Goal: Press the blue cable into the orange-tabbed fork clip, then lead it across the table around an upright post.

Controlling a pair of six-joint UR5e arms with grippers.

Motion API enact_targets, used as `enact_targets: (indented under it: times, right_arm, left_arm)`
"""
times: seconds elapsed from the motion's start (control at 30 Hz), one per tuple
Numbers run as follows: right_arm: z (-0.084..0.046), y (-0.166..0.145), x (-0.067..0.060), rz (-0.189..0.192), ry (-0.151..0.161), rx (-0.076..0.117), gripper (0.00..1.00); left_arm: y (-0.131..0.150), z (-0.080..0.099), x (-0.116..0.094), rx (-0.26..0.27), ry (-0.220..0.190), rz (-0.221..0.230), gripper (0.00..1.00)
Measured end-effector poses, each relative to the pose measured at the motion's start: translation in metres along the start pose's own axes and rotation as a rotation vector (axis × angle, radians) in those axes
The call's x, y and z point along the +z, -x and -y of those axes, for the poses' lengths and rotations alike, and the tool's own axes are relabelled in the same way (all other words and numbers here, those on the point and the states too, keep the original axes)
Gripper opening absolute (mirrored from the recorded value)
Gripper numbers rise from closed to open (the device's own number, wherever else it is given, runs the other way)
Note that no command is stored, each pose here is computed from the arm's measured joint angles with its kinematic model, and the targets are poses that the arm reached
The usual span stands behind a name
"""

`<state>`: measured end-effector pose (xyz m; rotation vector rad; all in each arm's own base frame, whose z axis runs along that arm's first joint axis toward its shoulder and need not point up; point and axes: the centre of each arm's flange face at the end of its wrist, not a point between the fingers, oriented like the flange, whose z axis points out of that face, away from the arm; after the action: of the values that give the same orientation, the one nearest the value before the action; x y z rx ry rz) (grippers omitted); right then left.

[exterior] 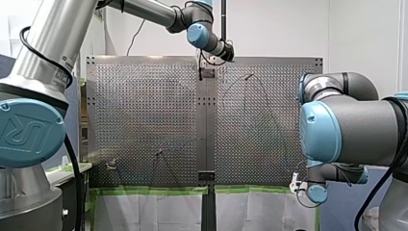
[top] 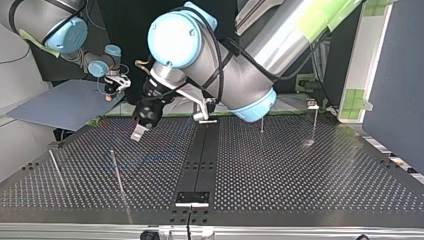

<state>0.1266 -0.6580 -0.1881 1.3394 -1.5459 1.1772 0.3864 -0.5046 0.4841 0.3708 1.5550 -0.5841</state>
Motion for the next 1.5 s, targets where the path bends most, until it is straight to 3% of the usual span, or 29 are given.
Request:
enact_targets:
  times: [0.3, 0.83, 1.2, 1.5]
  right_arm:
    - [0.000, 0.000, 0.000, 0.000, -0.001, 0.000, 0.00]
    - [0.001, 0.000, 0.000, -0.001, -0.005, 0.005, 0.00]
    - [0.002, 0.001, 0.000, 0.001, -0.010, 0.007, 0.00]
    - [0.004, 0.001, -0.001, 0.003, -0.012, 0.005, 0.00]
  left_arm:
    - [-0.011, 0.001, 0.019, 0.029, -0.001, -0.065, 1.00]
    - [0.036, 0.005, 0.016, -0.018, -0.004, -0.074, 1.00]
    - [0.072, 0.002, 0.008, -0.055, 0.071, -0.065, 1.00]
    - [0.070, -0.006, -0.001, -0.078, 0.142, -0.117, 1.00]
